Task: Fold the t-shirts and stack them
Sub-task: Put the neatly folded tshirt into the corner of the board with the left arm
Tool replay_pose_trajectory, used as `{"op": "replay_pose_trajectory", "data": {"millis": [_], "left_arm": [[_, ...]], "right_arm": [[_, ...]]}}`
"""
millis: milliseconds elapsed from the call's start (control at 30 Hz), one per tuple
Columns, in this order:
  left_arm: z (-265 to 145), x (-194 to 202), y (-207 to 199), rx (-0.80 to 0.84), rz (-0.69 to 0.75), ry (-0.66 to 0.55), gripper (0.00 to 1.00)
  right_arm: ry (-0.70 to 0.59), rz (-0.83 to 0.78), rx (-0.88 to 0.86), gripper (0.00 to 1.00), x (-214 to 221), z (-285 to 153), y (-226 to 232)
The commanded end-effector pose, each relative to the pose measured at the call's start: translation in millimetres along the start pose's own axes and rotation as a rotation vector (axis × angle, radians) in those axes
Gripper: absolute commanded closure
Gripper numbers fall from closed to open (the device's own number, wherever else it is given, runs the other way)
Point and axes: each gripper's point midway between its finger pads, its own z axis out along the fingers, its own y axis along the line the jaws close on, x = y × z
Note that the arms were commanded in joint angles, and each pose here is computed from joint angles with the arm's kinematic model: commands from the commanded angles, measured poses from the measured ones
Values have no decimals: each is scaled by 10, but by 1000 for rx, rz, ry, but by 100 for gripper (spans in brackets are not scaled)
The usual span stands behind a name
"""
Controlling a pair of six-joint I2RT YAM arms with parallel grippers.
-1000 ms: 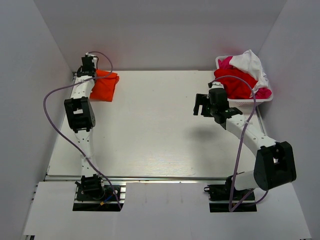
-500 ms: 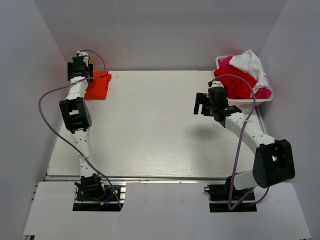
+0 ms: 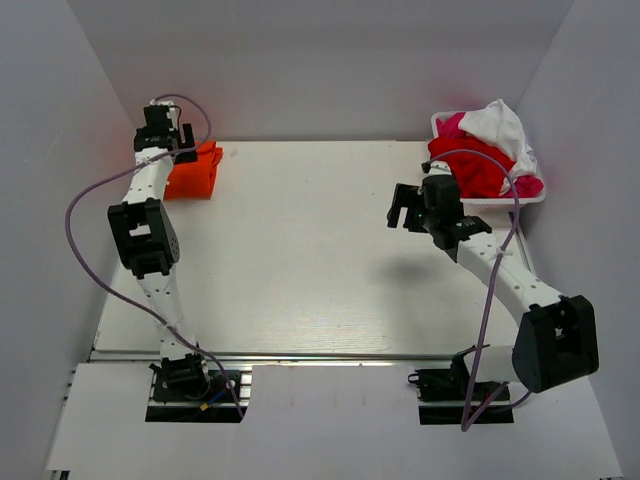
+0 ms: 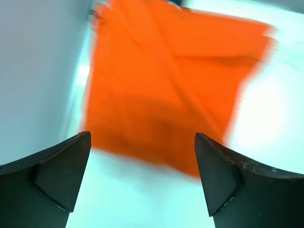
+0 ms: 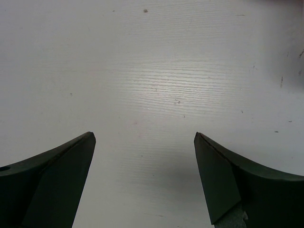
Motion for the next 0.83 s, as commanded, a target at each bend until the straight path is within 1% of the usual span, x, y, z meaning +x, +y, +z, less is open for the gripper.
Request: {"op": "replay_pose_trajectory", "data": {"millis": [0,33,67,100,133,167,200,233,267,300,367,400,433,467,533,567,600,667,700,733,800], "left_arm": [[-1029,-329,-590,263,-181,-48,1],[-1066,29,-764,295,-167,13,1],[-1458,-203,-983,351,-146,-94,1],[-1596,-114,-1094,368,-141,-92,1],[-1661,203,-1218,376,-149,-29,1],[-1938,190,-1243,389,-153,-60,1],[-2020,624,-1471,426,-121,2,1],[-2126,754,-1534,444,-155,7,1],[-2215,884,-1581,461,-168,8,1],[-2377,1082,-1668,502,-165,5,1],[-2519,1256,-1780,535,-146,23,1],[-2591,1451,-1848,529,-126,68,1],[-2632,1461,-1832,504,-125,64,1],[-2642,1554,-1849,496,-117,85,1],[-2706,1668,-1865,478,-93,106,1],[-2777,1600,-1854,483,-98,79,1],[-2781,1617,-1821,473,-98,75,1],[-2842,1605,-1814,461,-86,58,1],[-2867,1524,-1789,453,-96,34,1],[-2863,1552,-1760,426,-85,36,1],[-2903,1486,-1754,416,-81,25,1]], "right_arm": [[-23,41,-56,10,-7,-81,91],[3,43,-51,10,106,-69,58],[-3,45,-80,10,102,-119,107],[4,46,-82,10,135,-128,95],[25,45,-84,10,253,-126,72],[18,46,-110,10,254,-195,111],[30,55,-110,10,330,-208,88],[43,52,-110,10,417,-211,69],[18,55,-125,10,382,-291,89],[38,57,-119,10,505,-291,54],[28,60,-122,10,616,-362,3],[31,56,-121,10,655,-372,-7],[8,53,-123,10,627,-415,-17],[21,55,-113,10,723,-414,-60],[-13,54,-122,10,684,-491,-60],[-15,56,-122,10,718,-505,-75],[-39,58,-130,10,699,-546,-67],[-48,56,-129,10,728,-556,-89],[-50,55,-129,10,778,-562,-107],[-93,47,-154,10,683,-592,-65],[-116,46,-161,10,645,-618,-60]]}}
